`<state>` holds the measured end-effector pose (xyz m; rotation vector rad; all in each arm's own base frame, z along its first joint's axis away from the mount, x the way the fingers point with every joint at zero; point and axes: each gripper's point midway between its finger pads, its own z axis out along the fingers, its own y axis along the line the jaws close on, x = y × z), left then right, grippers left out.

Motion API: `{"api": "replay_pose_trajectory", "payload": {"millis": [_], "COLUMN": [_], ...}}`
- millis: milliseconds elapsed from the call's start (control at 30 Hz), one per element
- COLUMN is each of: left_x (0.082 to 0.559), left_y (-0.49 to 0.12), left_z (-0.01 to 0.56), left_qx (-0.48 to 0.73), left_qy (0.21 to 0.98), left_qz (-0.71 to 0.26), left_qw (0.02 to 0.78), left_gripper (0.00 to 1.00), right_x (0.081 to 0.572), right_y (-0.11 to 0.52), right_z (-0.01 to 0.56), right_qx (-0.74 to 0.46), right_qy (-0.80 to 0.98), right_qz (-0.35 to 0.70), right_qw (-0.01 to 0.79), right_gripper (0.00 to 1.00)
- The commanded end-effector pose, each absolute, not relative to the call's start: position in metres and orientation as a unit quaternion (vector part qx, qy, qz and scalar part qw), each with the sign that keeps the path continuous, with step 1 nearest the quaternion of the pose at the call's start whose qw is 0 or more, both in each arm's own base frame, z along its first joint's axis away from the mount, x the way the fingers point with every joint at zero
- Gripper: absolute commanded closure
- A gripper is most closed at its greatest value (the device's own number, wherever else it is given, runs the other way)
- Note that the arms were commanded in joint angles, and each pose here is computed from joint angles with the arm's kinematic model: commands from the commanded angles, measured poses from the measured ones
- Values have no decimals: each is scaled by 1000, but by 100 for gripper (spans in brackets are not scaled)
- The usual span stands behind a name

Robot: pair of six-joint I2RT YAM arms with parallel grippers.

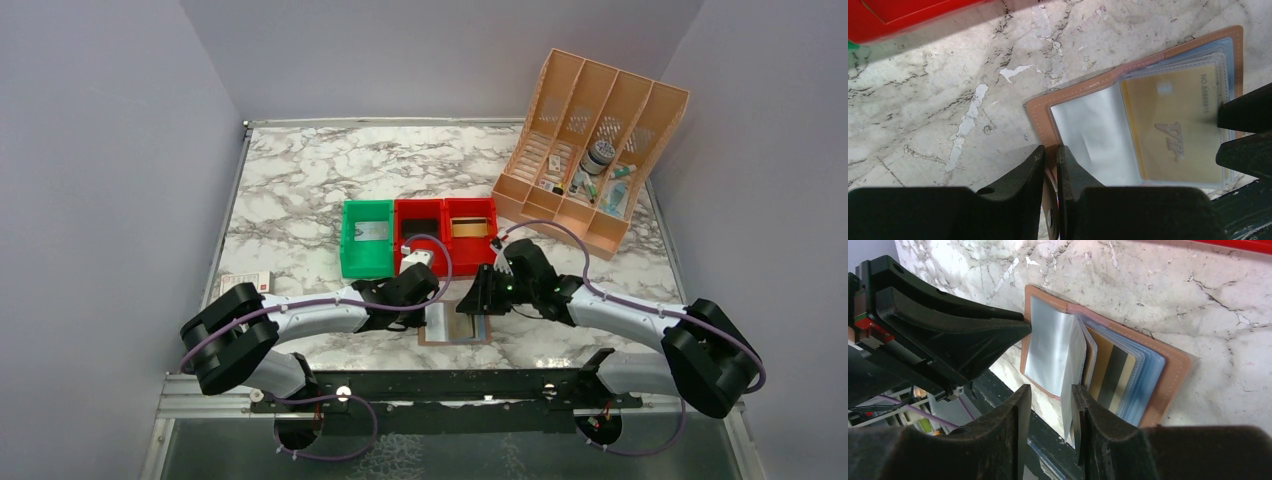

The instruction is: Take the credit cards out of the card holder

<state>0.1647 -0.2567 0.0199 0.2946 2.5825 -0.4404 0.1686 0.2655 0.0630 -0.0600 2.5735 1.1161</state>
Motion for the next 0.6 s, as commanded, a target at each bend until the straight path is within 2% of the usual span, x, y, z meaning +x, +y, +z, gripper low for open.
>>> {"api": "replay_pose_trajectory", "payload": {"millis": [0,567], "left_x": [163,163], "left_y": [-264,-266], "left_z": [20,25], "left_qx": [117,118], "left_qy": [949,947], "left_qz": [-171,-177], "left_qw": [238,241], "left_gripper": [83,84], "right_x": [166,158], "right_y": [275,281], "right_z": [71,82], "right_qx": [-30,-24], "right_qy": [897,889], "right_qz": [413,437], "right_qw": [157,131], "right_gripper": [65,65]}}
